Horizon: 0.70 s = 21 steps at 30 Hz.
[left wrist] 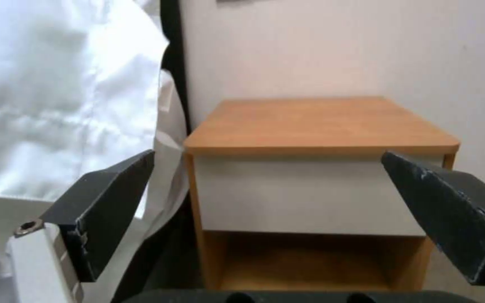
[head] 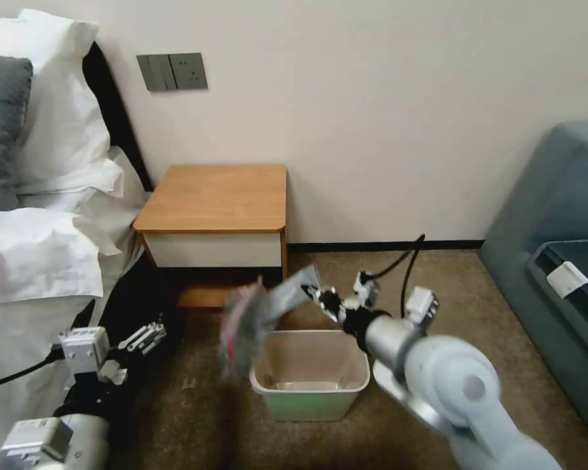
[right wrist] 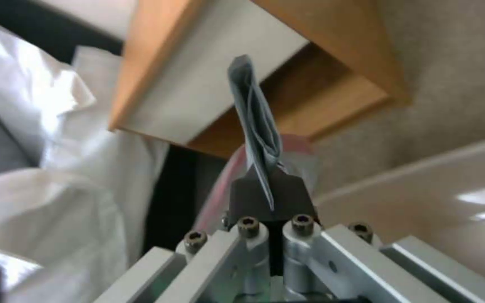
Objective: Pick up the garbage bag from the table and place it over the trash can.
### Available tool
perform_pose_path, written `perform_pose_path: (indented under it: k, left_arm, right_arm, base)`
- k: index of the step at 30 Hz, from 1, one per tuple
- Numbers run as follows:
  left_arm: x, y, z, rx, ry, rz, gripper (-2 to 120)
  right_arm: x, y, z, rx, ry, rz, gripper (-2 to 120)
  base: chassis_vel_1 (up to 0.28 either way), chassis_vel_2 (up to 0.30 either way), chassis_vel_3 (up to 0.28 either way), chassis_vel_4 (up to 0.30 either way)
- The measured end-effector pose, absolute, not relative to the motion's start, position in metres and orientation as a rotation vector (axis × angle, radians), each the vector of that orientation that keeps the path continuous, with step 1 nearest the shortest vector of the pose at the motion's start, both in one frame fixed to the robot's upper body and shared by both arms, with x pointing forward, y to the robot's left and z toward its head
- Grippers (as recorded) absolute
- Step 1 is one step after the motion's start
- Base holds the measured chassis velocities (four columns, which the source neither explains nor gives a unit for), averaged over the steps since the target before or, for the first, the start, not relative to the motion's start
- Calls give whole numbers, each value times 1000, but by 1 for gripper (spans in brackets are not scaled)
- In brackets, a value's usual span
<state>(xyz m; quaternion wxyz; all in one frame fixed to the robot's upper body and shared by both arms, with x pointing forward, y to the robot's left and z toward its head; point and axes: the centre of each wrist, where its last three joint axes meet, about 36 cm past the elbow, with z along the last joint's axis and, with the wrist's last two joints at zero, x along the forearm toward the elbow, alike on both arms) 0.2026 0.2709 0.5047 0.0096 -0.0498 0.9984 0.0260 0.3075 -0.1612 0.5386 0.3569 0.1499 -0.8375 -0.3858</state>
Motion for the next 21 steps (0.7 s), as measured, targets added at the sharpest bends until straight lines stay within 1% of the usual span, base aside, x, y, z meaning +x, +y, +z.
perform_pose_path:
  k: [7, 17, 20, 21]
  left_arm:
    - [204, 270, 505, -153, 3111, 77, 100]
    - [207, 268, 506, -154, 3079, 57, 100]
    - [207, 268, 506, -153, 3075, 59, 100]
    - [207, 268, 506, -153, 3075, 59, 100]
  right_arm:
    - [295, -160, 527, 309, -2123, -912, 0]
    - [298, -151, 513, 247, -2110, -916, 0]
    - [297, -148, 514, 218, -2097, -896, 12]
    - [297, -148, 514, 218, -2097, -896, 12]
  base:
    - [0, 0, 0, 0]
    - [0, 0, 0, 0]
    - [0, 0, 0, 0]
    - [0, 0, 0, 0]
